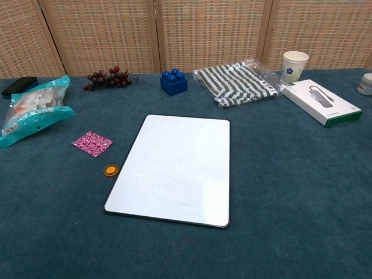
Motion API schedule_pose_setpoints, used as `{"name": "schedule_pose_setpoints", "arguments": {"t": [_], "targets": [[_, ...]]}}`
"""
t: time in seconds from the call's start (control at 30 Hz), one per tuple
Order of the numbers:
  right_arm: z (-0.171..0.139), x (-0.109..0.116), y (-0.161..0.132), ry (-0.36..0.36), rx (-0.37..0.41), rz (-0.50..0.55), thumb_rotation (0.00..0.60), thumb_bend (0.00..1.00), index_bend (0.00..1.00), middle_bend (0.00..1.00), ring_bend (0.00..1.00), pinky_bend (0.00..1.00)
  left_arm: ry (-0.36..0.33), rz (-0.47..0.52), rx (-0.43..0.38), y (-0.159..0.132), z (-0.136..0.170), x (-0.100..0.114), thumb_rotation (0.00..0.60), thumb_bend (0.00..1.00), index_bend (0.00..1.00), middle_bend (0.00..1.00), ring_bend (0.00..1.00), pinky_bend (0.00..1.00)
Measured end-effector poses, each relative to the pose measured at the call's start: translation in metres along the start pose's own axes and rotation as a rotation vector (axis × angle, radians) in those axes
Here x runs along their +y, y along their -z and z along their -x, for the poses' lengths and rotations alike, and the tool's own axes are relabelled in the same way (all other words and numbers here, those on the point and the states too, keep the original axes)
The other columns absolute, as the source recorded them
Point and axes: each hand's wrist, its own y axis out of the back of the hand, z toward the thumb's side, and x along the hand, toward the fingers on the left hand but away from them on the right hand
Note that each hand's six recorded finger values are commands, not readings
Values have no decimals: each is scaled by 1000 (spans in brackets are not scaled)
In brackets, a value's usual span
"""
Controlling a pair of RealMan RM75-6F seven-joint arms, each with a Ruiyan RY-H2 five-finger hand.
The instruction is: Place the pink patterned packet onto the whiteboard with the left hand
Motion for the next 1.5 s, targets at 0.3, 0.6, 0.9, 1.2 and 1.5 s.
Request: {"name": "schedule_pose_setpoints", "arguments": {"t": [0.3,0.6,0.9,1.2,1.5], "targets": [[0,0,0,-4,-3,4,600,0,0,0,0,0,7,0,1,1,0,-2,600,0,0,0,0,0],[1,-1,0,-7,-9,-2,600,0,0,0,0,0,5,-31,-103,-20,-34,-2,600,0,0,0,0,0],[2,-2,2,-19,-19,10,600,0,0,0,0,0,99,-109,-301,-69,-93,-14,600,6,120,0,0,0],[3,-3,2,-35,-29,13,600,0,0,0,0,0,248,-180,-375,-103,-153,-42,600,61,241,0,0,0],[3,-4,3,-47,-37,19,600,0,0,0,0,0,320,-254,-411,-136,-190,-76,600,162,253,0,0,0]]}}
